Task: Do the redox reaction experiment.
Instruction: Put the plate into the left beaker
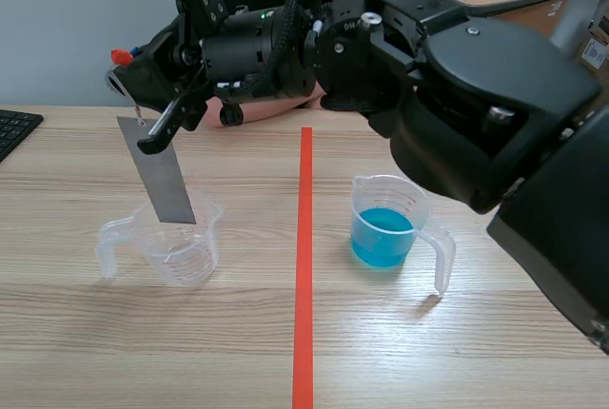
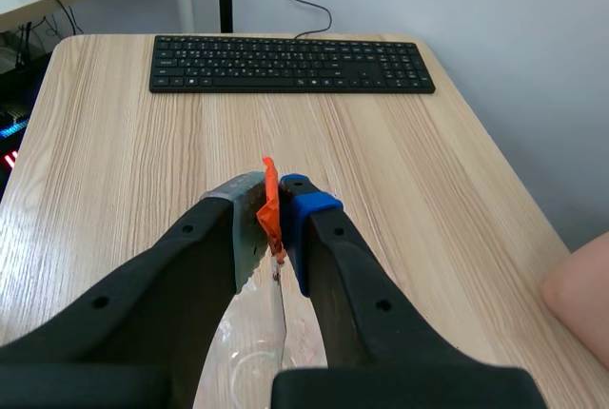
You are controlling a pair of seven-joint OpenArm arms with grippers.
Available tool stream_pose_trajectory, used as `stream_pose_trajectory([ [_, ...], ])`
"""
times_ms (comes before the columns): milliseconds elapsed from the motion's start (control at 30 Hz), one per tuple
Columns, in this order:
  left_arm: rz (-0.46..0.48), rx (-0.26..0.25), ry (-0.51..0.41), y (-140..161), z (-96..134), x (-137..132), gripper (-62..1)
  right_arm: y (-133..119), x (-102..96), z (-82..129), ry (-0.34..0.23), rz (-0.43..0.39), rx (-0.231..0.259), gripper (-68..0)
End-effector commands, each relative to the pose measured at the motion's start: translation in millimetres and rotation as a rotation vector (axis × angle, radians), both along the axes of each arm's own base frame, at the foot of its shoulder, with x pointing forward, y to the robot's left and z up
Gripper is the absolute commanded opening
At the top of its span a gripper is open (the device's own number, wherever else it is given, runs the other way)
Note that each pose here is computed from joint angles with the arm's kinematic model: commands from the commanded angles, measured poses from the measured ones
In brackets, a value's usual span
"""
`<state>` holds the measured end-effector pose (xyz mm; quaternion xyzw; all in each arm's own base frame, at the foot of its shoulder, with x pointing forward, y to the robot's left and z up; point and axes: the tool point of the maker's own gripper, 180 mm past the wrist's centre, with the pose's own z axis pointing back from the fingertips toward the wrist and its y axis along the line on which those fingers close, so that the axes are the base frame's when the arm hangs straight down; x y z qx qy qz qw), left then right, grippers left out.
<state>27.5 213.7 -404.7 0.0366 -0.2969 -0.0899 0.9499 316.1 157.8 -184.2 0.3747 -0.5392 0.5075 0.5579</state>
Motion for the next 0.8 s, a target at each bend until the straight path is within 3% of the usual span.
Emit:
stream_pose_trajectory([
  [0,0.002,0.004,-0.017,1.5,4.3,2.9,-56.2,2.4,3.6,14.5,-0.031,0.003,0.031,-66.0],
  [233,0.002,0.004,-0.017,1.5,4.3,2.9,-56.1,2.9,7.8,-0.7,-0.024,-0.011,0.006,-66.0],
  [300,0.002,0.004,-0.017,1.5,4.3,2.9,-53.5,3.3,8.9,-3.4,-0.023,-0.014,0.007,-66.0],
  [567,0.002,0.004,-0.017,1.5,4.3,2.9,-31.1,6.1,12.4,-20.4,-0.022,-0.022,-0.022,-66.0],
  [700,0.002,0.004,-0.017,1.5,4.3,3.0,-19.1,7.6,10.2,-30.9,-0.03,-0.014,-0.061,-65.9],
  [767,0.002,0.004,-0.017,1.5,4.3,3.0,-13.4,7.8,9.4,-34.1,-0.041,-0.011,-0.08,-61.7],
])
